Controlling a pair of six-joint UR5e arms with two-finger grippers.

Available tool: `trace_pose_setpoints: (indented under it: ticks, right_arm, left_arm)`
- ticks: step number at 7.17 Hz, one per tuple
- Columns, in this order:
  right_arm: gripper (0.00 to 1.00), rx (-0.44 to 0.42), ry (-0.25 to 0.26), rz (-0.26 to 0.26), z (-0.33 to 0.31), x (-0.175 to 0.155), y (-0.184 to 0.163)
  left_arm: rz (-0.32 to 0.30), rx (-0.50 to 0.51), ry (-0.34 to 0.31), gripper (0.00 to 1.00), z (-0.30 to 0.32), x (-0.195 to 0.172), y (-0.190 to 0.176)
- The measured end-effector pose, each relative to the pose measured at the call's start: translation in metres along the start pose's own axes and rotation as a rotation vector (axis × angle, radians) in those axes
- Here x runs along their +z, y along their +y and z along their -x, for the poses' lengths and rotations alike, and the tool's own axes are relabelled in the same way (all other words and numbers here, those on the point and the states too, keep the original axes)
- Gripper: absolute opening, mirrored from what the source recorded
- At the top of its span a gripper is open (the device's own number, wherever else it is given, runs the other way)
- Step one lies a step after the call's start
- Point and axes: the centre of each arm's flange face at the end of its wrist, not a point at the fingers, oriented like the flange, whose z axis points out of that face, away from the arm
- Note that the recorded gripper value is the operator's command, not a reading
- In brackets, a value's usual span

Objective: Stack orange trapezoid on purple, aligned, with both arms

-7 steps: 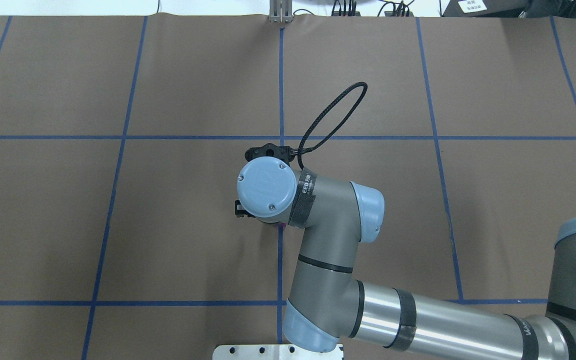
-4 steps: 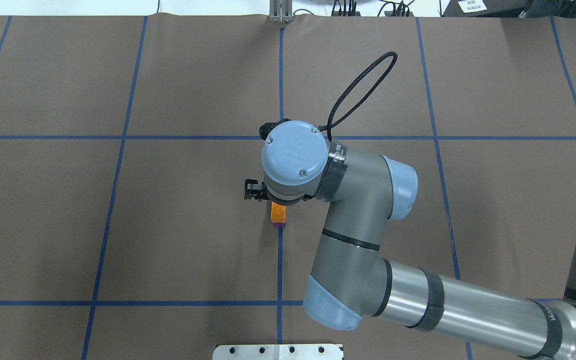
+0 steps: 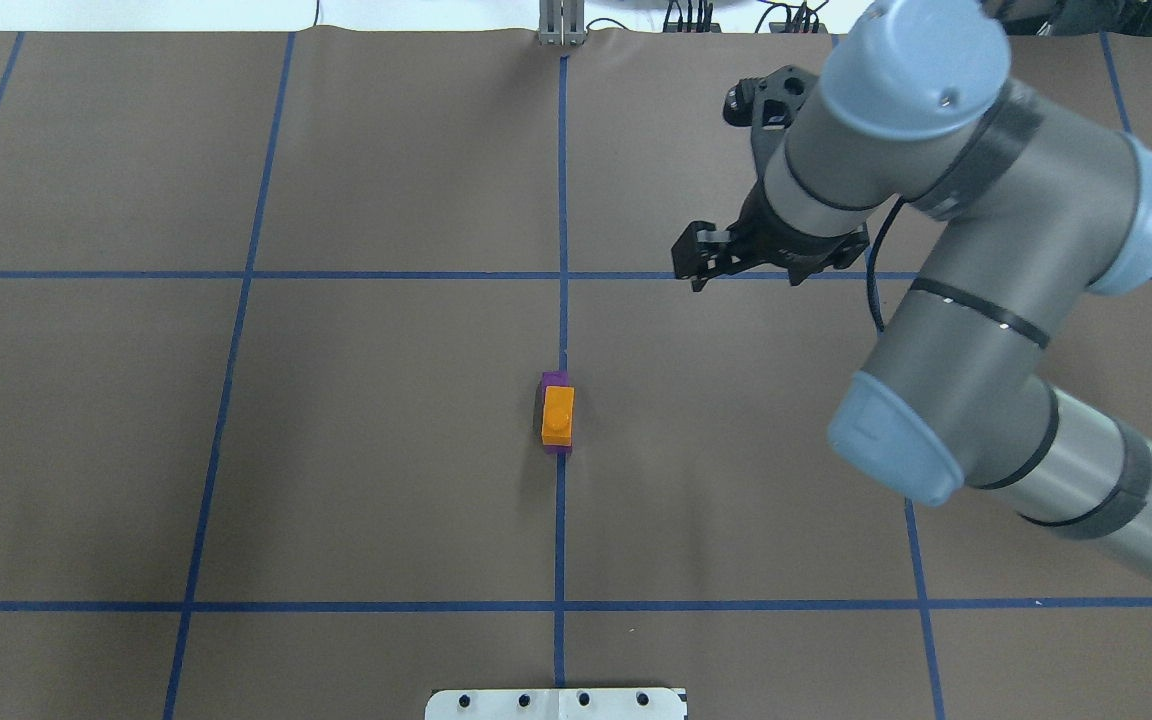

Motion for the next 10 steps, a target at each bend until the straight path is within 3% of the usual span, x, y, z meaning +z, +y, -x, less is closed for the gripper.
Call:
trace_pose_setpoints:
  ticks: [3,5,7,10]
  right_arm:
    - [1.0,-0.178,0.082,0.042,-0.181,-0.014,-0.022]
    - [1.0,-0.264,0.049,0.101,-0.329,-0.032,-0.009]
    - [1.0,-0.217,-0.009,0.135,-0.465,-0.034,0.033]
    - [1.0,-0.096,0.0,0.117,-0.567,-0.022,0.128]
  left_arm:
    - [0.017,0.07,-0.022,1.0,0.038,0.0,0.049]
    - [0.0,0.017,-0.036,1.0,0.06,-0.013,0.069]
    - [0.036,-0.05,-0.03,1.0,0.068,-0.017,0.069]
    - [0.047,-0.114,-0.061,1.0,0.068,-0.022,0.064]
